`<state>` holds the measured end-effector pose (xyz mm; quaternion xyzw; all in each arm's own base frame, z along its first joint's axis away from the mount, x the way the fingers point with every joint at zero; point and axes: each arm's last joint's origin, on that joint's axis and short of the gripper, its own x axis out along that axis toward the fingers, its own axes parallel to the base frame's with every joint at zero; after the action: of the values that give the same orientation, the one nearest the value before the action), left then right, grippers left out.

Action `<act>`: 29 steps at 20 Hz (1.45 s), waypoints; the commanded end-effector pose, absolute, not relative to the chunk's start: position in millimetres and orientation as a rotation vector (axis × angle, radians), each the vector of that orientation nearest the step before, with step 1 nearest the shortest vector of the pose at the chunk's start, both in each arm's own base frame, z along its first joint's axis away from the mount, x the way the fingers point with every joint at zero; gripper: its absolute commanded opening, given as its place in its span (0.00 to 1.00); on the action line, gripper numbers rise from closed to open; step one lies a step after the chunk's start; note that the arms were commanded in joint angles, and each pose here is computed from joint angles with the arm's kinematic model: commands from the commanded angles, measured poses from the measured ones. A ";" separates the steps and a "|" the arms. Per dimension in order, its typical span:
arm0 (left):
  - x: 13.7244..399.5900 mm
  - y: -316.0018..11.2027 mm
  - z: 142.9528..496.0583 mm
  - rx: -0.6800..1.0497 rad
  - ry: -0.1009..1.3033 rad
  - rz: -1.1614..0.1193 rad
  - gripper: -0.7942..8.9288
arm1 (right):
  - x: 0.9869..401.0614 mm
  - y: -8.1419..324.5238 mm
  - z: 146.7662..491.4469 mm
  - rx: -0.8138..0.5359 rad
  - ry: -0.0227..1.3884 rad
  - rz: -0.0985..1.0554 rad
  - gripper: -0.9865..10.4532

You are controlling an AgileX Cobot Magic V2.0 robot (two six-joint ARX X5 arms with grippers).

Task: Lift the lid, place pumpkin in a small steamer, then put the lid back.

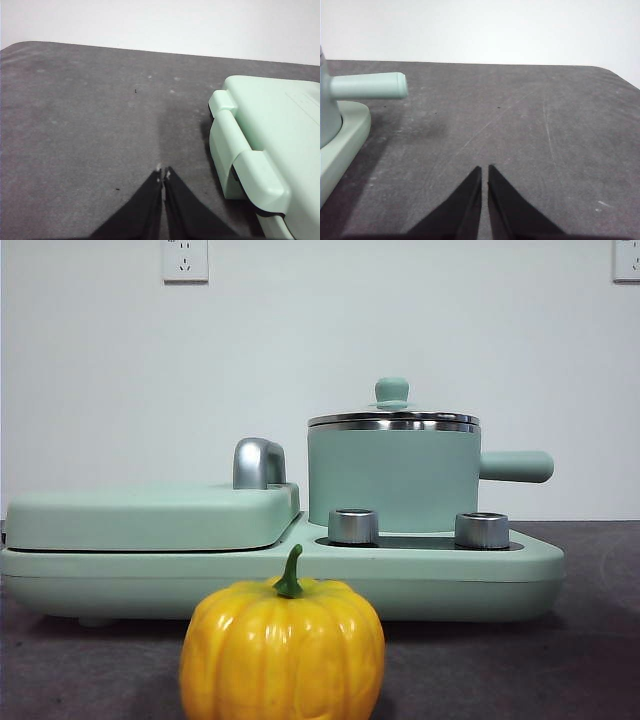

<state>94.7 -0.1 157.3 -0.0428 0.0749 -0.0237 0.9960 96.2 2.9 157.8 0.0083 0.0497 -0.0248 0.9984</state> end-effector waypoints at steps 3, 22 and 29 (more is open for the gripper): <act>96.4 -0.1 156.0 -0.110 0.116 -0.048 0.09 | 96.9 2.8 161.0 0.017 0.057 -0.051 0.10; 96.2 -0.1 177.4 -0.848 -0.060 -0.089 0.09 | 95.4 2.3 180.6 0.701 -0.116 -0.024 0.10; 93.3 -0.2 192.9 -0.900 -0.161 -0.142 0.09 | 92.0 7.3 193.9 0.814 -0.085 0.165 0.10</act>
<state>93.9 -0.2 190.2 -0.4135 -0.0744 -0.0641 0.9052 94.3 7.0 183.9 0.3763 -0.0280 0.0644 0.9238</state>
